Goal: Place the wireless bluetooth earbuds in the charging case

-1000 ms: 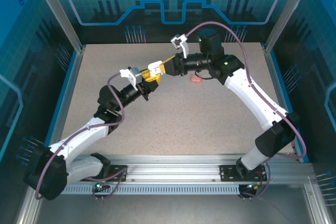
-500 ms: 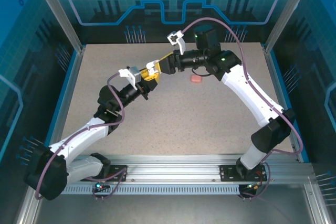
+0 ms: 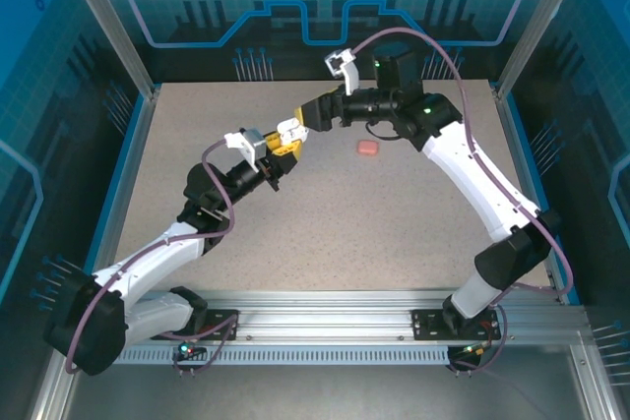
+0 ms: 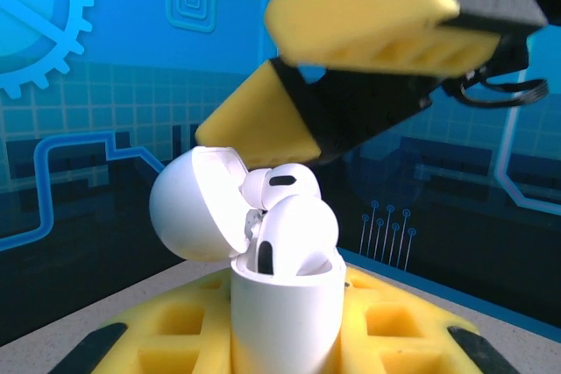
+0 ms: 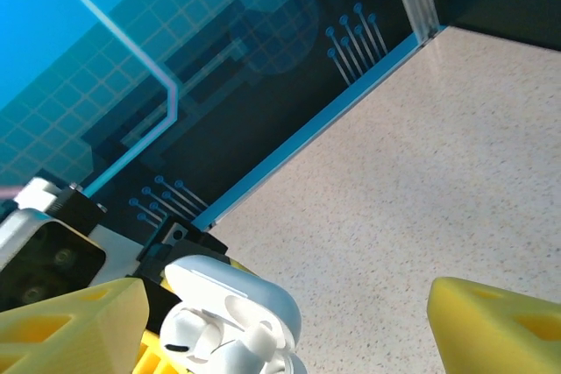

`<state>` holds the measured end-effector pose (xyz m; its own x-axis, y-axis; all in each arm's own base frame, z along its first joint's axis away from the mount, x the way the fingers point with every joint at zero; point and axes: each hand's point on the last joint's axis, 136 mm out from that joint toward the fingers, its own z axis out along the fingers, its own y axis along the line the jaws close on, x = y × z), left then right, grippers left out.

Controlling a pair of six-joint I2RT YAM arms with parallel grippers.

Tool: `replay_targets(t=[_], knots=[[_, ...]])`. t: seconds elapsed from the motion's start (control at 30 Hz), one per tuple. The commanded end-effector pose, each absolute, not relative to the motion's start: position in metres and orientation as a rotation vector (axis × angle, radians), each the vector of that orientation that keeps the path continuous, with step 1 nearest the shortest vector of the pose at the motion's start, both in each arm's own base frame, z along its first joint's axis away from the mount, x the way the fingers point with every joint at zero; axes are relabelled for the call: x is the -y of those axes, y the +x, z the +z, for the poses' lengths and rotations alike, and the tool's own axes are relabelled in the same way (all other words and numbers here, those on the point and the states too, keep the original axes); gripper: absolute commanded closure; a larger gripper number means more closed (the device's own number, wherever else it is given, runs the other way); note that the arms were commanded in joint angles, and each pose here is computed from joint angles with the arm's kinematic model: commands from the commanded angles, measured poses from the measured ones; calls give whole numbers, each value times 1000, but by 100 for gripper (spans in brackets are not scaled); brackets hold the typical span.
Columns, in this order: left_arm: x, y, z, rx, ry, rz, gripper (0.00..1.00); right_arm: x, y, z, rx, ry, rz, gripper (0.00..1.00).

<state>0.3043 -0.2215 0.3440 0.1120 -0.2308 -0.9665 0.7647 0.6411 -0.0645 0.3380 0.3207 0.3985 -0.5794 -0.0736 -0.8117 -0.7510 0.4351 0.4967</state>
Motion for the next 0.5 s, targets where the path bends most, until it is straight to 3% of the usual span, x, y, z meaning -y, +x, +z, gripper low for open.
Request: replay_targets(t=[0.0,0.07,0.27,0.37,0.47], knots=[[222,297,349,-1217,525,-805,100,-296,330,433,-1910,-606,1163,20],[222,296,346,-1214,531,-802,100,-289,326,431,-1963,-586,1159,28],[224,295,344,-1202,553,-801,100,-284,322,410,-2092,-553,1172,73],[226,294,343,-1198,568,-801,100,-288,323,400,-2128,-547,1202,88],[227,293,343,-1196,579,-804,100,-294,324,395,-2149,-549,1223,95]])
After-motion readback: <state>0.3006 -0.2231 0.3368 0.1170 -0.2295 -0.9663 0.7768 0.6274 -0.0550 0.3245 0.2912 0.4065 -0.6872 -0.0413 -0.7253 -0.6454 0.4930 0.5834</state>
